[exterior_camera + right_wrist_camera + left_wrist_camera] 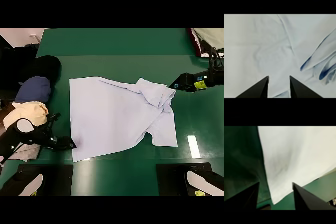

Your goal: Fold the shirts.

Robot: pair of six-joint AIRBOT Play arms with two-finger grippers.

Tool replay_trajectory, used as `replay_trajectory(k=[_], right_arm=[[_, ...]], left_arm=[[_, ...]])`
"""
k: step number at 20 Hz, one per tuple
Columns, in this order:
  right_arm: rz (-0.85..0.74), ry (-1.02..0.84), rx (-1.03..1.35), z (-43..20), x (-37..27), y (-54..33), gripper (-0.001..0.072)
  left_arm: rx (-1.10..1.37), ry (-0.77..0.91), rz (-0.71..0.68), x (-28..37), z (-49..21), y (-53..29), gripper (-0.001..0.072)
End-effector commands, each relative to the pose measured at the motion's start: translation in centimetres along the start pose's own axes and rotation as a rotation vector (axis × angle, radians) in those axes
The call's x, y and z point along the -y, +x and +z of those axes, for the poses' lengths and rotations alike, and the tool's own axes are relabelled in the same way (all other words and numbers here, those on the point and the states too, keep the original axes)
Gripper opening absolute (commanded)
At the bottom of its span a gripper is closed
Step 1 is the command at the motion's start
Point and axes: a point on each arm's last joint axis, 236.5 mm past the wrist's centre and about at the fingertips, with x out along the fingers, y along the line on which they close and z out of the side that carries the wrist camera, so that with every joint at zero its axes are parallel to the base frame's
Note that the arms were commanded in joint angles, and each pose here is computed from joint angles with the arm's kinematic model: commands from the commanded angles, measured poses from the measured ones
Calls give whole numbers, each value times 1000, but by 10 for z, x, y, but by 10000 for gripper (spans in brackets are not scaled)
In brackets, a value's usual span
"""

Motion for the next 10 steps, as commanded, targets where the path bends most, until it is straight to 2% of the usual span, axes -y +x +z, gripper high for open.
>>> replay_trajectory(k=[1,7,8,9,10], right_arm=[[28,-2,5,2,-6,0,298],[28,-1,12,3,-6,0,298],[28,-2,12,3,-6,0,298],[27,-1,11,3,-6,0,298],[26,-4,8,2,-6,0,298]], left_arm=[[-25,-2,11,0,-11,14,479],[-15,18,-19,15,-12,25,477],[-3,14,-32,18,-9,25,399],[10,14,-38,20,-6,25,95],[23,18,-45,22,-2,24,29]])
